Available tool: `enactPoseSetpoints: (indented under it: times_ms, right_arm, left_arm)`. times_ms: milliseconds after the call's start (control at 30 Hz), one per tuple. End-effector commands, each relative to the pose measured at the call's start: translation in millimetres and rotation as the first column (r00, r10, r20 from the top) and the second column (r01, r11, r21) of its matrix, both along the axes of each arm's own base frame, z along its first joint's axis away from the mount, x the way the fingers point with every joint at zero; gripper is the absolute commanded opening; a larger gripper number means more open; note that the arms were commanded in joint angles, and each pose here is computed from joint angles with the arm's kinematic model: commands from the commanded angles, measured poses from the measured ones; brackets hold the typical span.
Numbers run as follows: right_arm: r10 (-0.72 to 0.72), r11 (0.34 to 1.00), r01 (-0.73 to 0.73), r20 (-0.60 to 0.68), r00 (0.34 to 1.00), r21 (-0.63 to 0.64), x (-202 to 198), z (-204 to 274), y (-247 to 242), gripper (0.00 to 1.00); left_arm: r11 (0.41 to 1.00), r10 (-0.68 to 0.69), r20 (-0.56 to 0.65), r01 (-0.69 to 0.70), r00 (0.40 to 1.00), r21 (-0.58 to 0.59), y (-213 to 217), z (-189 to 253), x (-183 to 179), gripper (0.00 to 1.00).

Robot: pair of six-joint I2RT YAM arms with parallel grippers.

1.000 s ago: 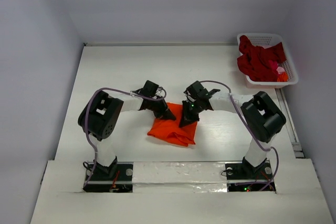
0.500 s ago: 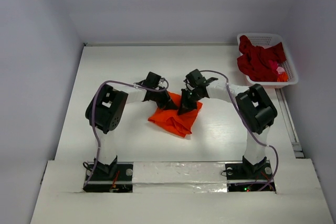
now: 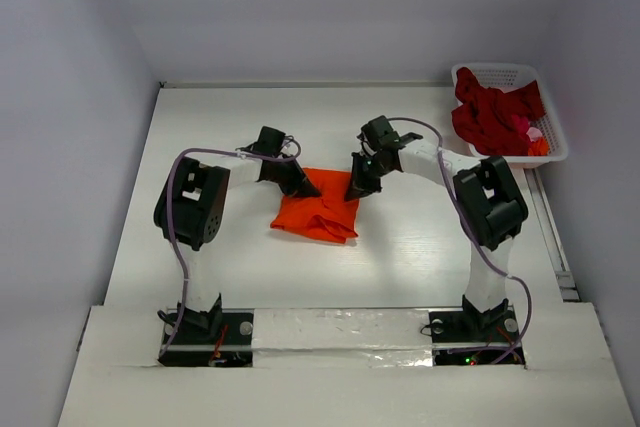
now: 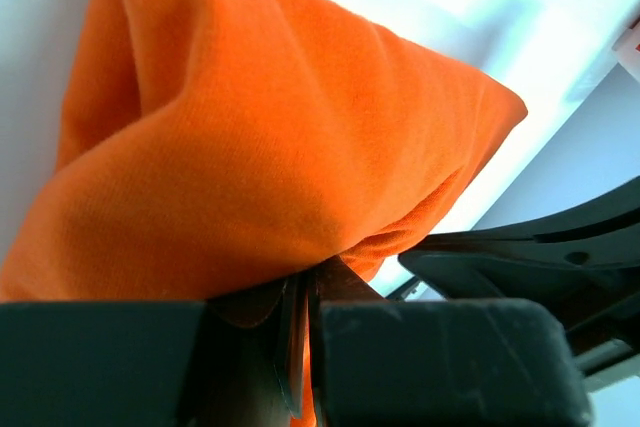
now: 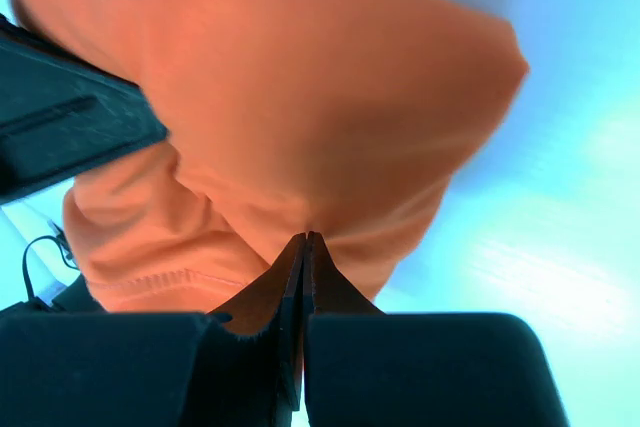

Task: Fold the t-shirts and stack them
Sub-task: Smooth out wrinkles on the folded tshirt

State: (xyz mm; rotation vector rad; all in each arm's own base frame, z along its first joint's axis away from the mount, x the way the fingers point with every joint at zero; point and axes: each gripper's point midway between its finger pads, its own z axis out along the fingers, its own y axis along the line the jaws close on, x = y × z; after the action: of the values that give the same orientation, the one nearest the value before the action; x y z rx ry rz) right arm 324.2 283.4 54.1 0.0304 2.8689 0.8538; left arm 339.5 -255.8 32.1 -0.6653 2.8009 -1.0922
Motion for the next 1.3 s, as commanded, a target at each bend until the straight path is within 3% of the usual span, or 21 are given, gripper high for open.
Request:
enactPoseSetpoints:
  times_ms: [0, 300, 567, 833, 1267]
  right_arm:
    - [0.013, 1.000, -0.012, 0.035, 0.999, -0.016, 14.7, 4.0, 1.1, 0.00]
    - [0.016, 1.000, -0.016, 0.032, 0.999, 0.010, 14.3, 9.6, 5.1, 0.00]
    - [0.052, 0.998, -0.047, 0.113, 0.992, -0.045, 6.3, 33.6, 3.6, 0.00]
    - [0.112, 0.994, -0.111, 0.189, 0.976, -0.016, -11.5, 76.0, 27.5, 0.00]
    - [0.156, 0.987, -0.153, 0.071, 0.985, -0.043, -38.3, 3.1, 34.6, 0.00]
  left_arm:
    - [0.996, 0.009, 0.017, -0.010, 1.000, 0.086, 11.8, -8.5, 5.7, 0.00]
    - [0.996, 0.029, 0.021, -0.030, 0.999, 0.087, 14.7, -4.6, 11.1, 0.00]
    - [0.995, 0.032, 0.019, -0.034, 0.999, 0.090, 14.8, -7.0, 12.2, 0.00]
    - [0.995, 0.031, 0.028, -0.034, 0.999, 0.094, 15.5, -3.8, 12.9, 0.00]
    - [0.996, 0.034, 0.034, -0.037, 0.999, 0.084, 13.0, 3.6, 17.6, 0.00]
